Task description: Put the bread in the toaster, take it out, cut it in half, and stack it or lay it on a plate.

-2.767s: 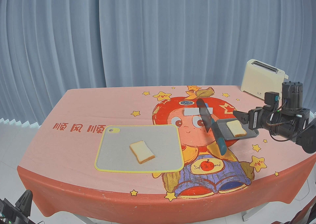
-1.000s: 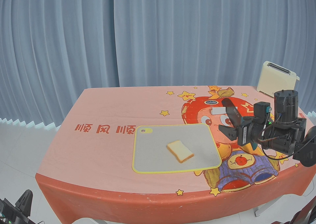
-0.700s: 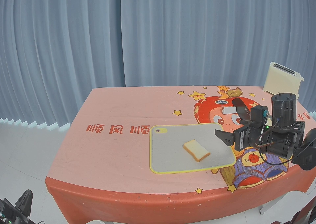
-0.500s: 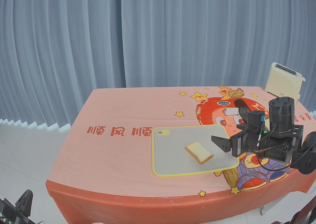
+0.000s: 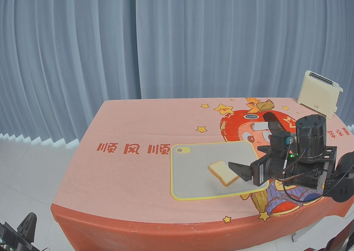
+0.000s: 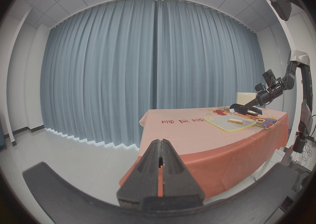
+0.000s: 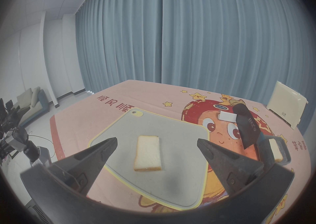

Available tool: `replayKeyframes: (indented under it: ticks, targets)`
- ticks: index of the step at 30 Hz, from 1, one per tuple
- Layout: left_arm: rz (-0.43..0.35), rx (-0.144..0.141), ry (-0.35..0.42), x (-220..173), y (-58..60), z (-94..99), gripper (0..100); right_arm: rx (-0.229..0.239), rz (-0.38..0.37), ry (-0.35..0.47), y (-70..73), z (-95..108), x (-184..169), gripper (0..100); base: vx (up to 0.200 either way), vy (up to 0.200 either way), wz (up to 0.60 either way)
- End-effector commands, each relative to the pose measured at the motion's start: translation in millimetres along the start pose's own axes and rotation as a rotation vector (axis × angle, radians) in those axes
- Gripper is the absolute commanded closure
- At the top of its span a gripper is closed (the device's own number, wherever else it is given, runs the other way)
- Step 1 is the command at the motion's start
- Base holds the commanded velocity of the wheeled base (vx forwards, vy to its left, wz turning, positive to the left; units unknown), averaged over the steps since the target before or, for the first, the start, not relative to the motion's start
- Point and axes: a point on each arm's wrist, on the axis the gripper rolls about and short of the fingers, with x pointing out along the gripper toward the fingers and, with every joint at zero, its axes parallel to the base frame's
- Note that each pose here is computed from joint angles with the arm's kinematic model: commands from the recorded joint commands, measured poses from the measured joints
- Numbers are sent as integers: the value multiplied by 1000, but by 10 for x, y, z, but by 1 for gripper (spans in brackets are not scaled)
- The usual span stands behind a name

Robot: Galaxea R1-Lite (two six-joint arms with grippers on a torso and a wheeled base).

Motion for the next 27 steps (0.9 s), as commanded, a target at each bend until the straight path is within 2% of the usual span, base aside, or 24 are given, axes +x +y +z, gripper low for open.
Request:
replayKeyframes:
  ticks: [1,10,19,27]
  targets:
    - [1,0,18,14,0,-48,100,-6,7,5,27,-14,7,0,0,0,0]
    - [1,0,18,14,0,-48,100,-9,-3,9,36,-27,12,0,0,0,0]
    - [1,0,20,14,0,-50,100,3,-33,-68,49,30,67,0,0,0,0]
    - [1,0,18,14,0,-48,100,0,-30,-78,73,19,75,0,0,0,0]
